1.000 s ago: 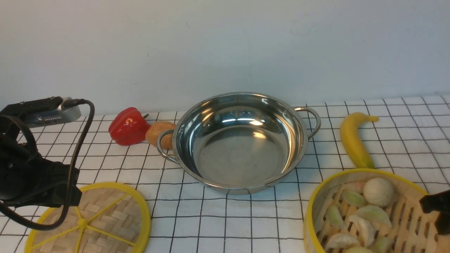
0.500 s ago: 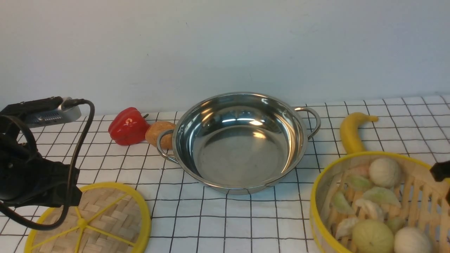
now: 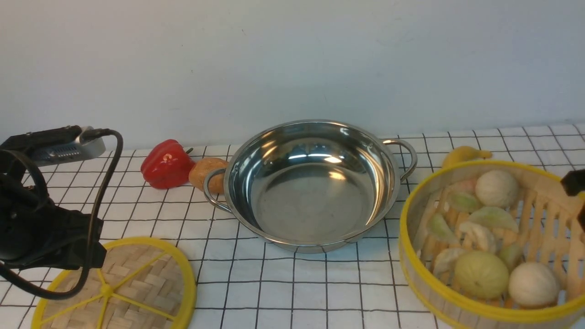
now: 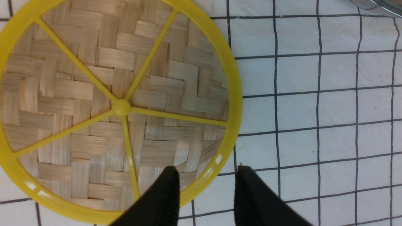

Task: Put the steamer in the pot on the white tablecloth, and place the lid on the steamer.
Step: 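Place the bamboo steamer basket of food into the steel pot with the right gripper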

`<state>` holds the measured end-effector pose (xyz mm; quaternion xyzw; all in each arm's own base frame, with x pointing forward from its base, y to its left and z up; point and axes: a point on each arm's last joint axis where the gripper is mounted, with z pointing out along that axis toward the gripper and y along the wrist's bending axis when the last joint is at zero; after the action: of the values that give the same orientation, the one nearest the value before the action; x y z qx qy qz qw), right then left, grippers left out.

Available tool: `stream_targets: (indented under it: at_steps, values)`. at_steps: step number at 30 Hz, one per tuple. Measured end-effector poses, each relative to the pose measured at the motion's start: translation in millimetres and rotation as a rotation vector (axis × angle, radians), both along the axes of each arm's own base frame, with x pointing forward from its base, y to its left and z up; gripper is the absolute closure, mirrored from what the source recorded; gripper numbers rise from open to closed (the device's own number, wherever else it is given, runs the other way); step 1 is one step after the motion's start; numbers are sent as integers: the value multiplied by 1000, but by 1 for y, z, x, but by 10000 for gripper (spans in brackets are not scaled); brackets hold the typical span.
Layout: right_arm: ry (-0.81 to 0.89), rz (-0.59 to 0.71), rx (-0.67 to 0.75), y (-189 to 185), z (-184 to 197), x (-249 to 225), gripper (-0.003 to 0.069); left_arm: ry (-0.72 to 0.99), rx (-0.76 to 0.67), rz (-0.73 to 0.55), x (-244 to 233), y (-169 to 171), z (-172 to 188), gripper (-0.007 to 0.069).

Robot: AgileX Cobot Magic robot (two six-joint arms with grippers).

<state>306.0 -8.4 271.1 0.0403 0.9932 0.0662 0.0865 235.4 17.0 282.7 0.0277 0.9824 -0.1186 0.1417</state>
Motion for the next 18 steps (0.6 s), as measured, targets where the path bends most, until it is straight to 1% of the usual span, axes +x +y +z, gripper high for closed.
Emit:
stream_targets:
  at_steps: [3,8,9,16,17,18]
  values:
    - [-48,28,14,11,12,11,570,0,-1,0,0,0,0,382]
    - [-129,86,40,40,32,40,570,0,-1,0,0,0,0,382]
    - [-136,104,51,53,31,52,570,0,-1,0,0,0,0,382]
    - [-185,184,83,110,26,105,570,3,-2,-1,0,0,0,382]
    - [-188,183,85,111,26,107,570,3,-2,-1,0,0,0,382]
    - [-205,199,102,123,25,117,570,3,-2,-1,0,0,0,382]
